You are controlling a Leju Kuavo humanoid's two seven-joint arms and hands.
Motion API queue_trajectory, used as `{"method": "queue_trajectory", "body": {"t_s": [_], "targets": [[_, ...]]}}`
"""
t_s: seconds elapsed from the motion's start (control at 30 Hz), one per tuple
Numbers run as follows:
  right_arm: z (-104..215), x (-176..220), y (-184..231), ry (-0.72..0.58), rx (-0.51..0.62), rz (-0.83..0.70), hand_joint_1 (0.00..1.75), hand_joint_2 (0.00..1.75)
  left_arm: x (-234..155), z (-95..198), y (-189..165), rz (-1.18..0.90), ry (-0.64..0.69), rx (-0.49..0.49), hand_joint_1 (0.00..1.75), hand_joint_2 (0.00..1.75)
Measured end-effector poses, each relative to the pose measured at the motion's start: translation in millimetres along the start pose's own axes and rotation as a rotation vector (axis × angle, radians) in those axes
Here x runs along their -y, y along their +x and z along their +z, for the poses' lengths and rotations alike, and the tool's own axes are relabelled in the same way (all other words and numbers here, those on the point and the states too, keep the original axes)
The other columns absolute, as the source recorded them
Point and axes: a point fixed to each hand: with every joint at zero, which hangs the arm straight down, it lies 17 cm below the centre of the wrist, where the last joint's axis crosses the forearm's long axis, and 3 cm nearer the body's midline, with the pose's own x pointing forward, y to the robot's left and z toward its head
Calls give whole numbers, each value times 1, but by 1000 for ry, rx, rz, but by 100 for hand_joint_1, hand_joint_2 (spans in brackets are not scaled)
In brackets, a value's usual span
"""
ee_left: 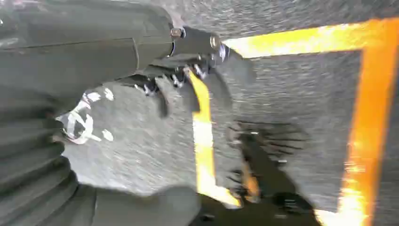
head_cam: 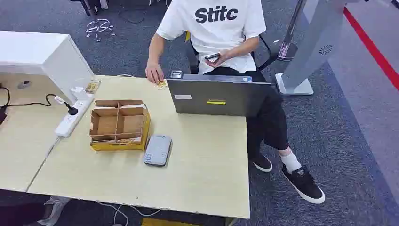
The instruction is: Pass the card to the sensor for recognition and then transmit it.
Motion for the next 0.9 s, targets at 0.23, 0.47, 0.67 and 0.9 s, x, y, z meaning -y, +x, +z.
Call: {"method": "queue_trajectory", "body": {"t_s": [0.23,0.47,0.67,0.9], "targets": [[-2,2,10,-13,10,-86,0,175,-21,-2,40,267,54,135,0,175],[-5,-2,18,-23,16,-174,0,175,-51,3,69,543,130,272,0,175],[-6,-6,24,-30,18,-248,0,175,-79,10,82,763,210,383,0,175],[-7,-11,28,-37,19,-288,0,175,-113,24,84,996,336,513,0,175]]}}
